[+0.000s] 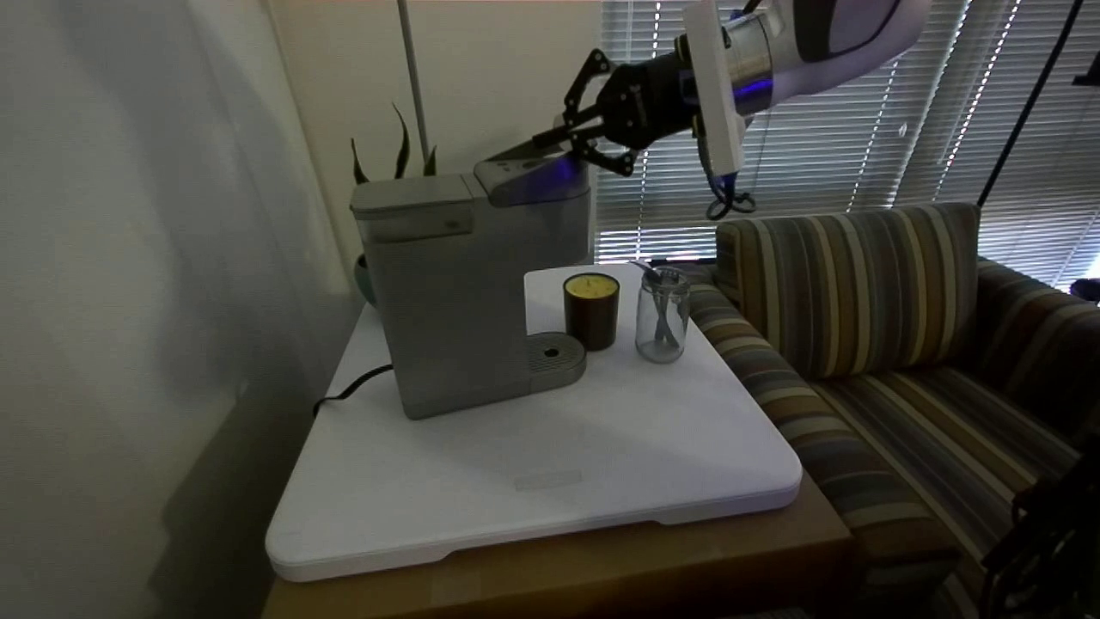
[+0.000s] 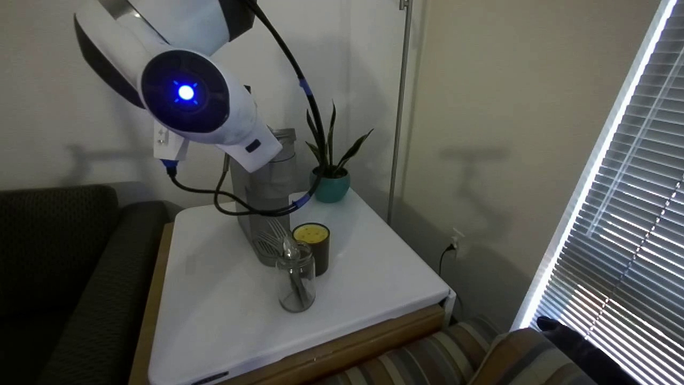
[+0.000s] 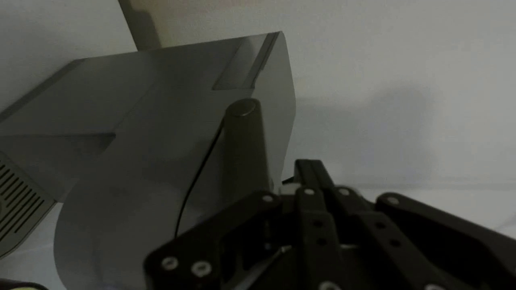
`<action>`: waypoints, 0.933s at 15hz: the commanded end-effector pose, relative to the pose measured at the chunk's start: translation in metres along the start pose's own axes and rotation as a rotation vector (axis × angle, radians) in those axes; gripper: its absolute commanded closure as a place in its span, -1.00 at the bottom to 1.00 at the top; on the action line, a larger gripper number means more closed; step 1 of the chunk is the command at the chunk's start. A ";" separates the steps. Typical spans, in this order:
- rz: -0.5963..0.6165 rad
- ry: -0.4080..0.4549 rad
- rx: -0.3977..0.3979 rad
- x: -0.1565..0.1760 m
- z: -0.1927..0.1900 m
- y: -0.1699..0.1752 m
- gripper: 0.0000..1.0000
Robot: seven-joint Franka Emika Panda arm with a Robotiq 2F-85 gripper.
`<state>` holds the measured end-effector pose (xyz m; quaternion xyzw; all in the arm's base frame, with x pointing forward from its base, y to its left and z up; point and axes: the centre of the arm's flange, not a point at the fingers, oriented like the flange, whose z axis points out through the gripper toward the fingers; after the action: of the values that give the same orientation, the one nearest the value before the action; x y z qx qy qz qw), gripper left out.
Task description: Close the lid of the coffee machine chamber
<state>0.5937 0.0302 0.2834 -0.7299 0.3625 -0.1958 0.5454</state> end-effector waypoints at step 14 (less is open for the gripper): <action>0.131 0.042 -0.146 -0.011 -0.013 0.045 1.00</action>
<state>0.5780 0.0263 0.2774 -0.7316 0.4220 -0.1626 0.5101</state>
